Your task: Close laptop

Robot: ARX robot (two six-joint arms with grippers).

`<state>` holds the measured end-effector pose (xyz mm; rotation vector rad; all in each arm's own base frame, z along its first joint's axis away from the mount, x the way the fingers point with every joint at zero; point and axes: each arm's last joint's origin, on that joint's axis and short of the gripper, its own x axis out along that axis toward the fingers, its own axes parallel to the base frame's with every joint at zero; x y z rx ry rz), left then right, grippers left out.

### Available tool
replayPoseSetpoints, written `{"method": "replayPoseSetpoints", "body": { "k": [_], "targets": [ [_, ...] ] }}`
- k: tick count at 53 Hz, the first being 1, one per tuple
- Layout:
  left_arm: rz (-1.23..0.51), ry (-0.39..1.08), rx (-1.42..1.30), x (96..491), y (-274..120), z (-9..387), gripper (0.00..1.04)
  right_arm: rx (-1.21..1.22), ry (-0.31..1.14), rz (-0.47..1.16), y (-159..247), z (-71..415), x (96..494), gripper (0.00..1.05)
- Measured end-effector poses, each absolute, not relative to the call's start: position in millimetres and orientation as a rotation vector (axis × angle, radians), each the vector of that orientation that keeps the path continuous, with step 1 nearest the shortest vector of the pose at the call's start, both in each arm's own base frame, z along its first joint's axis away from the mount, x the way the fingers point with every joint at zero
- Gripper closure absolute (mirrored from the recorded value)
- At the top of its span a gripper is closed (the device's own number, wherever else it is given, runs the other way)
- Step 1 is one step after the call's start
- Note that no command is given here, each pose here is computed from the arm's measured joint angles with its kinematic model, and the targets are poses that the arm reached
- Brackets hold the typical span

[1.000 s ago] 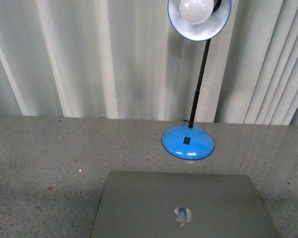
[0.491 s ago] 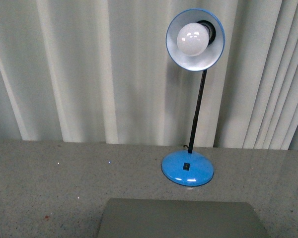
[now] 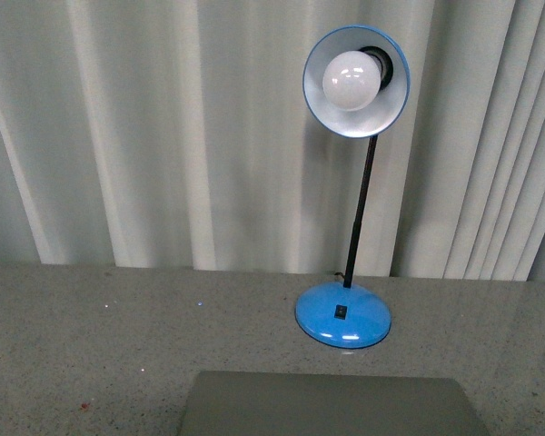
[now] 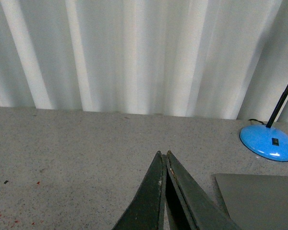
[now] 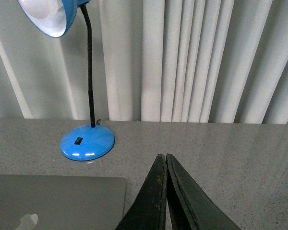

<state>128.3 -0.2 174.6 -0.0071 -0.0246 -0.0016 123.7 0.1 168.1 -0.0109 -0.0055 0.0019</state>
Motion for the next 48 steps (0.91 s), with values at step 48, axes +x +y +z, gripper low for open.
{"method": "replayPoseSetpoints", "body": {
  "k": [48],
  "targets": [
    [0.0,-0.026,-0.007,105,0,175,1.01,-0.011,0.002,0.002,0,165,98,1.02]
  ]
}}
